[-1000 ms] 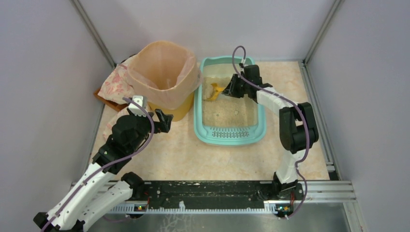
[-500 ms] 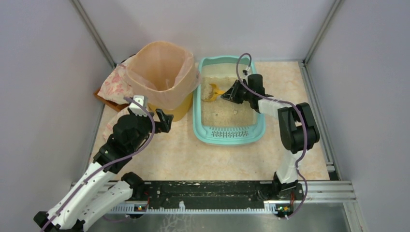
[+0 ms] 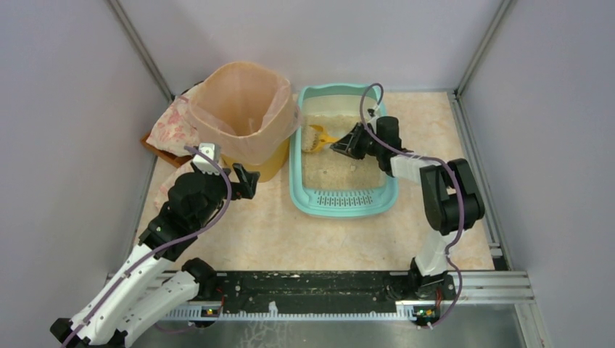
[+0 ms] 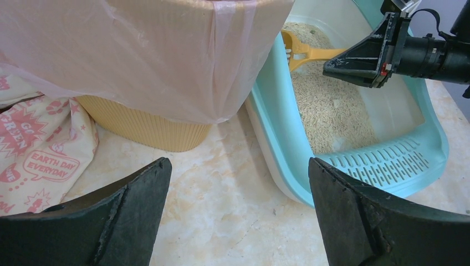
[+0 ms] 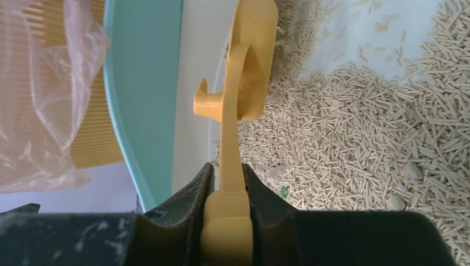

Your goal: Clean the litter box

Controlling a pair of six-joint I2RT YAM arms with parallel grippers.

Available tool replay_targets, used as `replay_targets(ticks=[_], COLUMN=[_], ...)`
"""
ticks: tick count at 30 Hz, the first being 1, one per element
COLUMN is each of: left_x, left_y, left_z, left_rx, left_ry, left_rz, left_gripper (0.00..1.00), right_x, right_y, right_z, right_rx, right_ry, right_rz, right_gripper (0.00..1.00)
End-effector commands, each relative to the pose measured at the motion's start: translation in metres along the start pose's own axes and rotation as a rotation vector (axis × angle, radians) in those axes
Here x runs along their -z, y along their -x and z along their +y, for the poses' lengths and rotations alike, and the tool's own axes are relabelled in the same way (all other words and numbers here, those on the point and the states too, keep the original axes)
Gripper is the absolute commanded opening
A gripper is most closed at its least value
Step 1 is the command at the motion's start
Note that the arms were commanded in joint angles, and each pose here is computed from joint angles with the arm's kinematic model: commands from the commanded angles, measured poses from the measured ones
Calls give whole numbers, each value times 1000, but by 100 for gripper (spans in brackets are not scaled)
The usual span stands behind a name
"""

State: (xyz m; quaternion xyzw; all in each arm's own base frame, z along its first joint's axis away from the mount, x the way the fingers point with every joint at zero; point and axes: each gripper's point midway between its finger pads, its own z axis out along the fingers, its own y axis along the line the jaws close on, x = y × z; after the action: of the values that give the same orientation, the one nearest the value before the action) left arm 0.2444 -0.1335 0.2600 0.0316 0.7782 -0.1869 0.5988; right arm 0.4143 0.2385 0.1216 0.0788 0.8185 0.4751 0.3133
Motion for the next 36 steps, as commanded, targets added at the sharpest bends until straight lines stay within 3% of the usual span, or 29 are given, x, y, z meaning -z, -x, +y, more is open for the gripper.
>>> replay_targets(ticks=[1,21,31,36], left_x=[4,3,1,-1], left_y=[11,10,8,7], left_z=[-4,-10,-10,-12], left_rx=[4,4,3,4], left_ry=[-20,-49,-51,-56], left_rz=[-29,-21,-12,-8], left_gripper=[99,99,99,99], right_x=[23,79,134,115], right_y=[12,27,58,36], right_z=[58,28,26,40], right_rx=[95,102,44,42], right_ry=[136,31,133,186], right_rz=[-34,-138,-275,-201], right_gripper=[0,0,0,0])
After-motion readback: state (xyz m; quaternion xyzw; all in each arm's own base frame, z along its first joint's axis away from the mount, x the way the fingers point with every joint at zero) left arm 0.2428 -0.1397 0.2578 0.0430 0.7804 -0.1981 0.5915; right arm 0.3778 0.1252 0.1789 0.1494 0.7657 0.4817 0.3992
